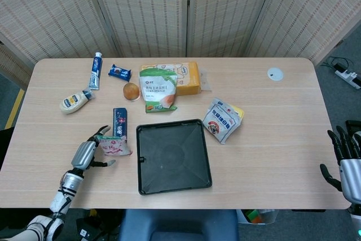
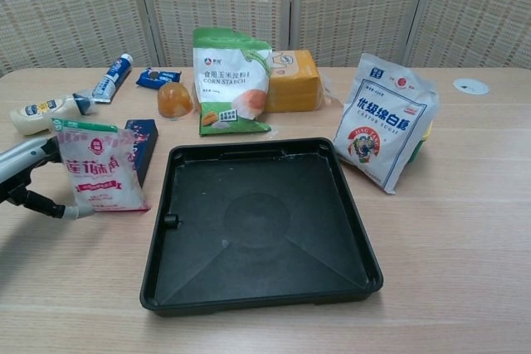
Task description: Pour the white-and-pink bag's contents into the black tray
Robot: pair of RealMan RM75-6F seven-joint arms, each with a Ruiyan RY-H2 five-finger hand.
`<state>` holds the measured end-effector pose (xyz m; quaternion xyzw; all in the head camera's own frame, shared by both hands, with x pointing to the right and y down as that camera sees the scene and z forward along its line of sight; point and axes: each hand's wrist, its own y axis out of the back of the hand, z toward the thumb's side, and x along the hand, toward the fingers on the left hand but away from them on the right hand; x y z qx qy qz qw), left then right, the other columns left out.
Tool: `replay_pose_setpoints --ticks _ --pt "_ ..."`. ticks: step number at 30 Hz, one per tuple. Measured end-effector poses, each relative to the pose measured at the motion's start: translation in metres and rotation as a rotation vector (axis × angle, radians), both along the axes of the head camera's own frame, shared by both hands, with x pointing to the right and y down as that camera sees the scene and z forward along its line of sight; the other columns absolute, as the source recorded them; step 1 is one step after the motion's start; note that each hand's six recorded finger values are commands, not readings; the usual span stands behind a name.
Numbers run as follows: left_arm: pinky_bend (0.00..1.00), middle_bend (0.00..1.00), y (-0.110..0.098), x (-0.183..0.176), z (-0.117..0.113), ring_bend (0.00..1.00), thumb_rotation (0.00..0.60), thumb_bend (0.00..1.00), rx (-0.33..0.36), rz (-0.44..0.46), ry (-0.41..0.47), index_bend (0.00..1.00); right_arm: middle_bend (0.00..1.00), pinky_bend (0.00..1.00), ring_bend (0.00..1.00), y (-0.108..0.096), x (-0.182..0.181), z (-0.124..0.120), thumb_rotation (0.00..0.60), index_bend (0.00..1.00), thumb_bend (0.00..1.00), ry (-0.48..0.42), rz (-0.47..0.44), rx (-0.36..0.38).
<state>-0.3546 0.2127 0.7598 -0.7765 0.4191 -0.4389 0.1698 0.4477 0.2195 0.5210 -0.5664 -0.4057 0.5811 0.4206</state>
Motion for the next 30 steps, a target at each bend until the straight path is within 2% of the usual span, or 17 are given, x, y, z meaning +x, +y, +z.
replay_pose_setpoints --ticks 7,13,22,26,30 --pt "0.25 0.08 0.000 0.003 0.008 0.19 0.600 0.20 0.008 -0.013 0.012 0.00 0.04 0.06 0.11 -0.001 -0.001 -0.001 0.600 0.00 0.34 0.005 0.001 0.001" --pt "0.28 0.14 0.000 0.008 0.012 0.23 0.600 0.20 0.021 -0.031 0.036 0.02 0.04 0.06 0.11 -0.001 -0.001 -0.003 0.600 0.00 0.34 0.008 0.003 0.003" --pt "0.34 0.30 -0.003 0.016 0.016 0.35 0.600 0.20 0.043 -0.058 0.074 0.19 0.04 0.06 0.11 -0.002 -0.001 -0.007 0.600 0.00 0.34 0.019 0.009 0.009" --pt "0.39 0.43 -0.005 0.018 0.016 0.45 0.600 0.20 0.058 -0.074 0.094 0.36 0.04 0.06 0.11 -0.003 0.001 -0.011 0.600 0.00 0.34 0.028 0.013 0.014" --pt "0.41 0.50 -0.007 0.018 0.015 0.51 0.600 0.21 0.070 -0.096 0.122 0.43 0.04 0.06 0.11 -0.004 0.001 -0.015 0.600 0.00 0.34 0.034 0.015 0.023"
